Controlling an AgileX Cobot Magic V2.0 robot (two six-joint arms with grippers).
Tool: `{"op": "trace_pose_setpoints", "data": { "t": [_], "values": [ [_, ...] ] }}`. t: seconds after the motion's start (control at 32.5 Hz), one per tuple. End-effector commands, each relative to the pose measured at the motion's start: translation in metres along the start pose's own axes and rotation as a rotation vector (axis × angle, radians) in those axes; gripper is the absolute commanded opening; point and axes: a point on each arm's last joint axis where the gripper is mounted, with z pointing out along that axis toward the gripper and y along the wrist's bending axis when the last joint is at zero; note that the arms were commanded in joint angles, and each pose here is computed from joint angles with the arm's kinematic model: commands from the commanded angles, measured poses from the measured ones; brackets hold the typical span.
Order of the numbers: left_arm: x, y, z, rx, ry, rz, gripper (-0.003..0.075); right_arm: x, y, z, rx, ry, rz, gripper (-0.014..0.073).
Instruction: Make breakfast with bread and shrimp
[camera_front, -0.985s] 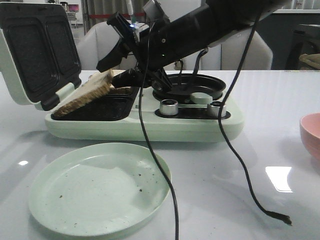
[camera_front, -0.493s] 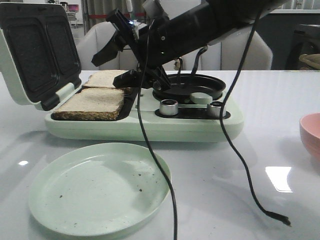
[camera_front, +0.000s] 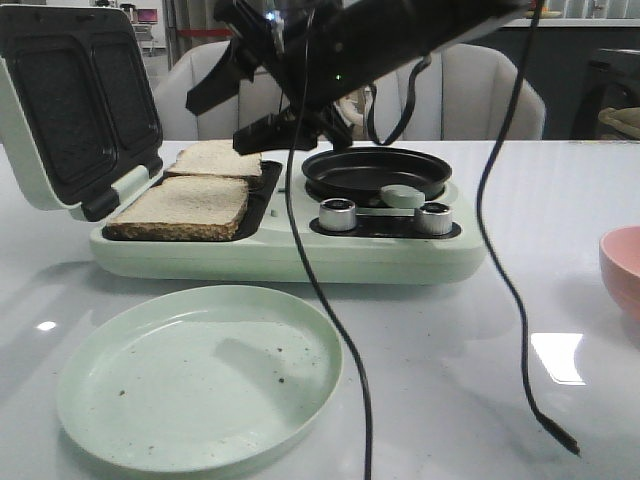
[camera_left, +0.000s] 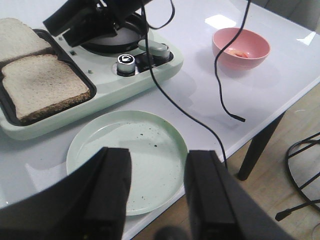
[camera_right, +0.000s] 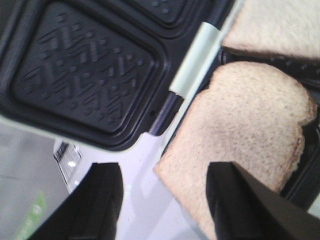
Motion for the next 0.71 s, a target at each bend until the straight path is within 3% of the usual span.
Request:
{"op": "trace_pose_setpoints", "data": {
  "t": [0.0, 0.22, 0.49, 0.68],
  "values": [
    [-0.015, -0.003, -0.003, 0.022, -0.094, 0.002, 0.0329, -0.026, 0.048, -0.053, 0.012, -0.065, -0.141, 0.0483],
    [-0.015, -0.003, -0.003, 0.022, -0.094, 0.002, 0.0329, -0.028, 0.07, -0.112, 0.296, -0.019, -0.319, 0.0483],
    [-0.015, -0.003, -0.003, 0.022, -0.094, 0.002, 0.0329, -0.015, 0.08, -0.187, 0.701, -0.011, -0.35, 0.0483],
    [-0.015, -0.003, -0.003, 0.022, -0.094, 0.002, 0.0329, 0.016, 0.08, -0.213, 0.769, 0.004, -0.363, 0.0483]
  ]
}}
